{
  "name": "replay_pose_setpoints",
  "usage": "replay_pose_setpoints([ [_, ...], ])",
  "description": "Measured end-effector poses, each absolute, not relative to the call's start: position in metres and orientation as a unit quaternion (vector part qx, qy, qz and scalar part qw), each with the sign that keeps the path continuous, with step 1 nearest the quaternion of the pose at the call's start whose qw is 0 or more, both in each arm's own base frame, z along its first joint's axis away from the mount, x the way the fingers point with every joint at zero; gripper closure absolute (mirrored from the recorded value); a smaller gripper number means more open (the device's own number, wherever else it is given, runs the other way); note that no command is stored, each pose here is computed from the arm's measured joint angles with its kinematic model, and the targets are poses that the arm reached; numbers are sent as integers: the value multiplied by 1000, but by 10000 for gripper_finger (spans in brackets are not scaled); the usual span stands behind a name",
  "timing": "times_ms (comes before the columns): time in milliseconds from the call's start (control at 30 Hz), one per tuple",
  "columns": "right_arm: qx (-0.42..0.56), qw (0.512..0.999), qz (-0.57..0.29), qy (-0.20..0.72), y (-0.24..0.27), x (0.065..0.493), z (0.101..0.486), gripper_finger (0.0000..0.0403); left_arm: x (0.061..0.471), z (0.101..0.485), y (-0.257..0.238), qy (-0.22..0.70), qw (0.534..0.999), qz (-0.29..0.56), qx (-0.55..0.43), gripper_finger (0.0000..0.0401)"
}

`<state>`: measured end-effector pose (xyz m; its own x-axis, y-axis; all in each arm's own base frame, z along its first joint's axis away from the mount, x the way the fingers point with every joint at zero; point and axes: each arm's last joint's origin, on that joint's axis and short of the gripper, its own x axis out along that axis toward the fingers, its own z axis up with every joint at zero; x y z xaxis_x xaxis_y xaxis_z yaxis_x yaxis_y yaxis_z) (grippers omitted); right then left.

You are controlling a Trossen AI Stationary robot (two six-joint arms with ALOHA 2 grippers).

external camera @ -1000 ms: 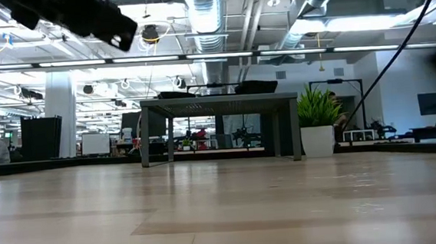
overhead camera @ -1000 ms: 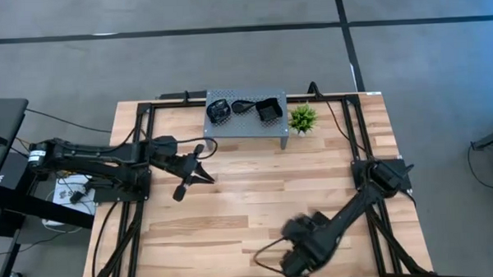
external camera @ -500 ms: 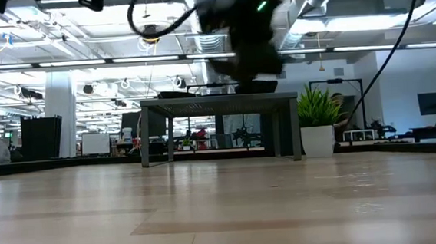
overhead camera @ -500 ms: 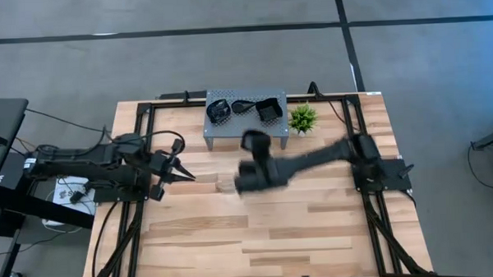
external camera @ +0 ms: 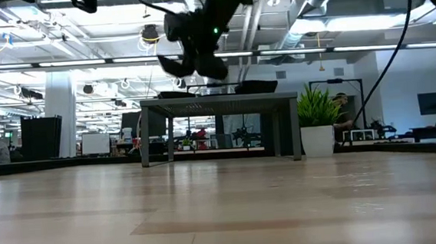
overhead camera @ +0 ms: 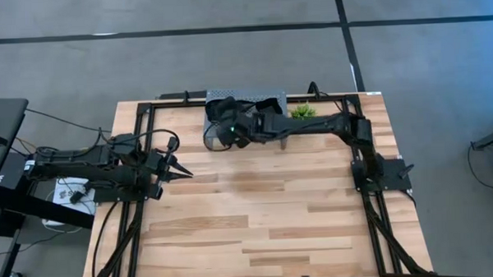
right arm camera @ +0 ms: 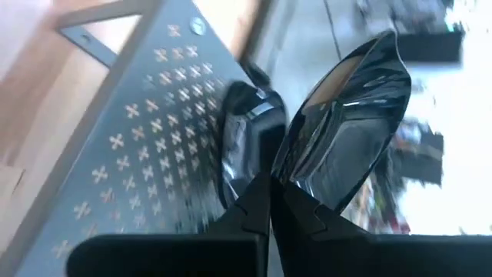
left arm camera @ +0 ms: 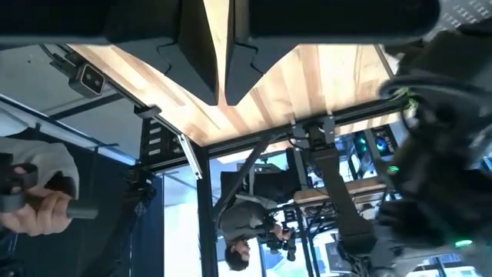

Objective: Pick & Place Mini shaped plates
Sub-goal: Stack the leaf-shaped plate on top of the leaf-shaped plate on the shelf

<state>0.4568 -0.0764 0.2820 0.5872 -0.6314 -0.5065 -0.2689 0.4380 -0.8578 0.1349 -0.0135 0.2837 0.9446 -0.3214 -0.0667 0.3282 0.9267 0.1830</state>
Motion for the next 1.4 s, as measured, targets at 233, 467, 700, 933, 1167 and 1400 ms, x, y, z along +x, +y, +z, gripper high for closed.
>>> replay_pose_setpoints([
  [233,-506,748,-90,421,-111,453,280,390,135,284,-13,18,981,-166,96,373],
  [467,-494,754,-84,425,-124,450,279,354,135,284,-13,18,981,-166,96,373],
  [700,-463,774,-90,423,-111,452,278,303,135,284,-13,18,982,-165,94,373],
  [933,-477,726,-182,461,-74,453,280,276,135,284,-13,20,983,-156,95,373],
  [1167,-425,727,-243,482,-33,412,319,279,126,289,-8,3,993,-72,95,373],
  [1400,-95,877,-145,448,-35,332,364,292,108,292,-4,-29,995,-31,89,374],
])
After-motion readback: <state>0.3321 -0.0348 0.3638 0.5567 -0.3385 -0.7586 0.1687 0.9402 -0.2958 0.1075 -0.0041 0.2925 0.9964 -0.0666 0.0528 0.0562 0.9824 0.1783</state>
